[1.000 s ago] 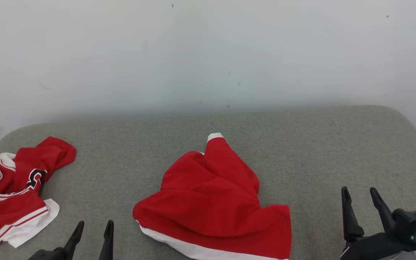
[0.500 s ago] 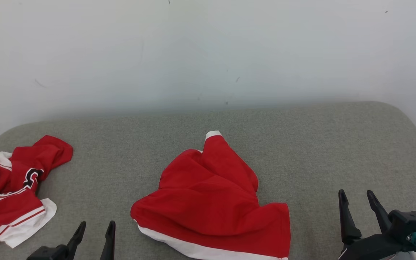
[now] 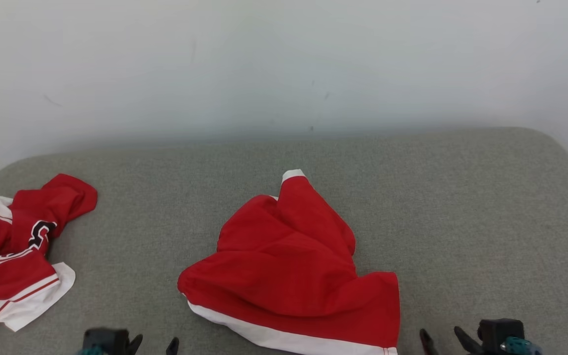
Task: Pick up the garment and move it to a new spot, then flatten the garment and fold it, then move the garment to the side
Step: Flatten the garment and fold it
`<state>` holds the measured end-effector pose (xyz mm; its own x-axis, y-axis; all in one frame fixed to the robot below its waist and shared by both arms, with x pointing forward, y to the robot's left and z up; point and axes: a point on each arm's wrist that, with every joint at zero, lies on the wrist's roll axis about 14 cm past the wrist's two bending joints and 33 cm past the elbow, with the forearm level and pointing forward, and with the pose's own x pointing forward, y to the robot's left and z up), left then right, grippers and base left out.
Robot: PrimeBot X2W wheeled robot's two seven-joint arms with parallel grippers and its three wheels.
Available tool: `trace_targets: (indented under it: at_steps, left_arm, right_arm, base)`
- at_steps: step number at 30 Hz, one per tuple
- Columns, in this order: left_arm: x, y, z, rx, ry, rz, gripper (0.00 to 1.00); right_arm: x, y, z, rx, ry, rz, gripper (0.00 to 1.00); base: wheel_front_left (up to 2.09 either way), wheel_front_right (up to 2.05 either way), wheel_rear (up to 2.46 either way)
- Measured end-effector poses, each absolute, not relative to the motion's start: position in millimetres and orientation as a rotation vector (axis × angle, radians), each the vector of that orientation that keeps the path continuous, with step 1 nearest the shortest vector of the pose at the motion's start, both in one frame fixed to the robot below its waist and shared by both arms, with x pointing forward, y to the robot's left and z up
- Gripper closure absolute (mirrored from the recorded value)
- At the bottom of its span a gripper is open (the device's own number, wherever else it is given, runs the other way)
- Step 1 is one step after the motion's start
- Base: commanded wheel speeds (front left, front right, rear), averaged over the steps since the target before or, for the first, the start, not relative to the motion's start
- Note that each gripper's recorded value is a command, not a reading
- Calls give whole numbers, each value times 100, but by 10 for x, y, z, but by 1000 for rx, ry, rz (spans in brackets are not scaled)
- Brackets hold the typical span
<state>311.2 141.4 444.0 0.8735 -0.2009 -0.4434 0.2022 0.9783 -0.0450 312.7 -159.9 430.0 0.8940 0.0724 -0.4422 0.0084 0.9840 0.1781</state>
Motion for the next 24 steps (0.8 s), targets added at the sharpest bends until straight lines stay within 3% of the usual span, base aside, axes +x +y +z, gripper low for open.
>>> trace_targets:
  at_steps: [10,17,24]
  left_arm:
    - [3548,1359,4374,73,572,-272,0]
    - [3909,1262,4313,114,630,-325,0]
    - [3942,1191,4074,147,728,-374,0]
  right_arm:
    - [3187,-1112,4176,175,603,172,0]
    - [3274,-1072,4018,158,698,184,0]
    - [3187,-1050,3830,164,801,180,0]
  base:
    - [0,0,0]
    - [0,0,0]
    - [0,0,0]
